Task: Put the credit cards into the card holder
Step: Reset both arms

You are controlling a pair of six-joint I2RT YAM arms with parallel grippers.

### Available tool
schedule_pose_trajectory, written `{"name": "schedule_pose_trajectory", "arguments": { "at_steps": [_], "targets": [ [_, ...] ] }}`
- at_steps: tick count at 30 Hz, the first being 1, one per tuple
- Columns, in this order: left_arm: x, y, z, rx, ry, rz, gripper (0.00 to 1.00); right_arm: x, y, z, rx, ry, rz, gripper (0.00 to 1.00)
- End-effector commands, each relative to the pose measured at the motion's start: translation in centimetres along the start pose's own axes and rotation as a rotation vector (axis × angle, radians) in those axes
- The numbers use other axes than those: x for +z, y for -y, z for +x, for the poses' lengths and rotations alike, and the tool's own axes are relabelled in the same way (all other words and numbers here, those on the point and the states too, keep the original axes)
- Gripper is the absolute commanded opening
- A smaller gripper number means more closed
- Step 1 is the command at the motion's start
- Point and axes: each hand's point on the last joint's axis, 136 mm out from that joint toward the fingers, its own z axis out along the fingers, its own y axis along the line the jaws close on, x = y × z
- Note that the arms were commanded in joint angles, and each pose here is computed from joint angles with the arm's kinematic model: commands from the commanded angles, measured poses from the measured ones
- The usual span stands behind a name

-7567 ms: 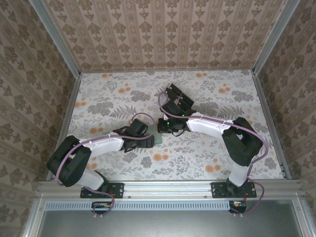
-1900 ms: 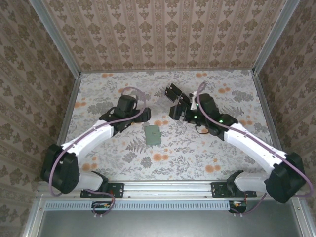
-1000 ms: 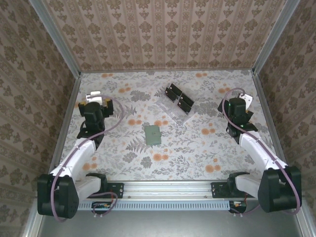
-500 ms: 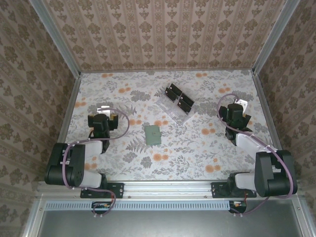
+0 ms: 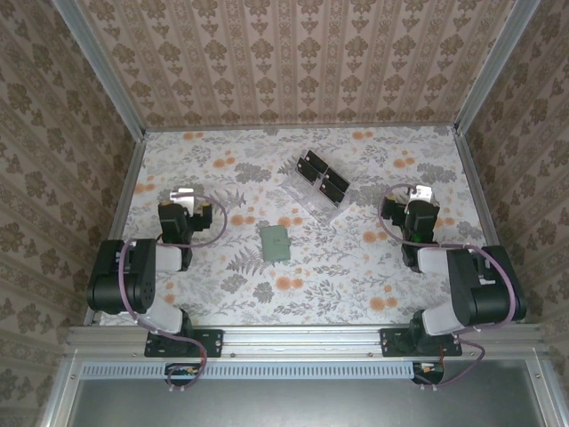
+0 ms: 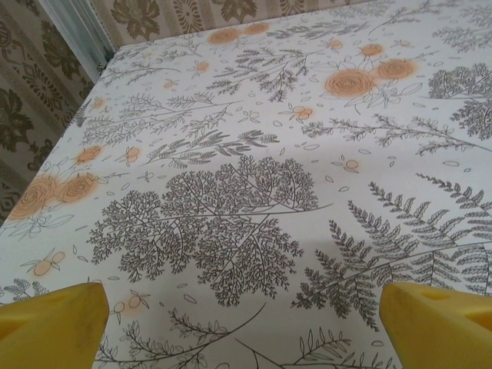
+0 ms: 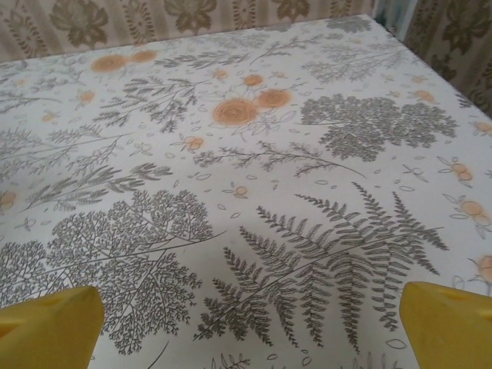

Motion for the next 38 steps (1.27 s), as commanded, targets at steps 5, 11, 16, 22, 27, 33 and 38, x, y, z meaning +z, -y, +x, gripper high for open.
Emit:
{"name": "schedule_pose_trajectory", "arguments": {
  "at_steps": [5, 11, 16, 22, 27, 33, 38],
  "targets": [
    [0.5, 0.2, -1.5, -0.044, 0.034, 0.045, 1.00, 0.0, -2.5, -1.3, -0.043, 0.106, -0.142, 1.00],
    [0.6, 0.0, -1.4, -0.052, 0.026, 0.052, 1.00, 1.2, -2.7, -1.3, -0.040, 0.036, -0.149, 1.00],
    [0.6, 0.1, -1.4, -0.052, 0.027, 0.053, 1.00, 0.9, -3.0, -1.4, -0.065, 0.049, -0.141, 1.00],
    [0.5, 0.1, -1.3, -0.049, 0.028, 0.048, 1.00, 0.8, -3.3, -1.3, -0.081, 0.048, -0.136, 1.00],
    [0.5, 0.0, -1.4, -0.050, 0.031, 0.042, 1.00, 0.9, -3.3, -1.3, -0.082, 0.047, -0.136, 1.00],
    [0.4, -0.4, -1.4, -0.053, 0.034, 0.006, 1.00, 1.3, -3.2, -1.2, -0.073, 0.026, -0.144, 1.00],
    [0.4, -0.4, -1.4, -0.054, 0.034, 0.007, 1.00, 0.9, -3.3, -1.4, -0.074, 0.046, -0.151, 1.00]
  ]
}}
